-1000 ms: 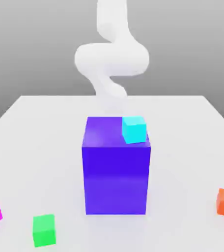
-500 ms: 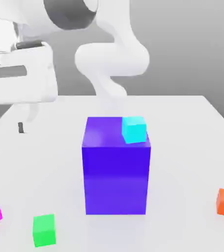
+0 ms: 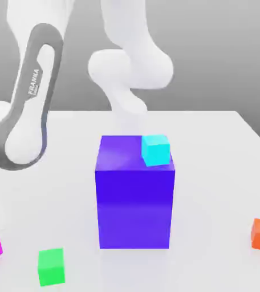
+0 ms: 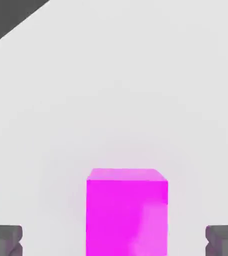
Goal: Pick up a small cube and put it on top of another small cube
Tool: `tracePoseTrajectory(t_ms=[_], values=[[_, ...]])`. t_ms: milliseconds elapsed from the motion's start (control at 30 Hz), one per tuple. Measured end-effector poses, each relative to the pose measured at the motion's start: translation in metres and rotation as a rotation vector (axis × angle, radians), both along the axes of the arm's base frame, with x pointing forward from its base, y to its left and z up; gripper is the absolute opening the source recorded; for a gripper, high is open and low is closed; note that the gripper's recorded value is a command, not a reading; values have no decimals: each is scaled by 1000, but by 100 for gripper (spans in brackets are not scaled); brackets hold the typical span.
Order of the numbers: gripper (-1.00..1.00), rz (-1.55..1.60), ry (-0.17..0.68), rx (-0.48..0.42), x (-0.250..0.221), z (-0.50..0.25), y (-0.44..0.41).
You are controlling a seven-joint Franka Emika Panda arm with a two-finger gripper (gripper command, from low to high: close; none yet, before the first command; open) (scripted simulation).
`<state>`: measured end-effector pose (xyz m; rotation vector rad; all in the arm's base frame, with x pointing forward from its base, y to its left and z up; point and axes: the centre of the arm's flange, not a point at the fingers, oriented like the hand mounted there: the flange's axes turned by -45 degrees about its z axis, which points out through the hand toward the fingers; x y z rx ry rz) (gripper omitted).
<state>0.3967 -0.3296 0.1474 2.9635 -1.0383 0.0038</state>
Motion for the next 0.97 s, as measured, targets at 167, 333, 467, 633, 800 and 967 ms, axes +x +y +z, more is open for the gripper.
tracePoseTrajectory(t_ms=[167,333,467,633,800,967], values=[[-100,-2,1,2,-1,-12,0],[-100,-1,2,0,-1,7,0],[-100,114,1,6,12,51,26],[-100,538,2,7,46,84,120],[-100,726,1,2,56,58,163],[100,730,2,2,55,36,164]])
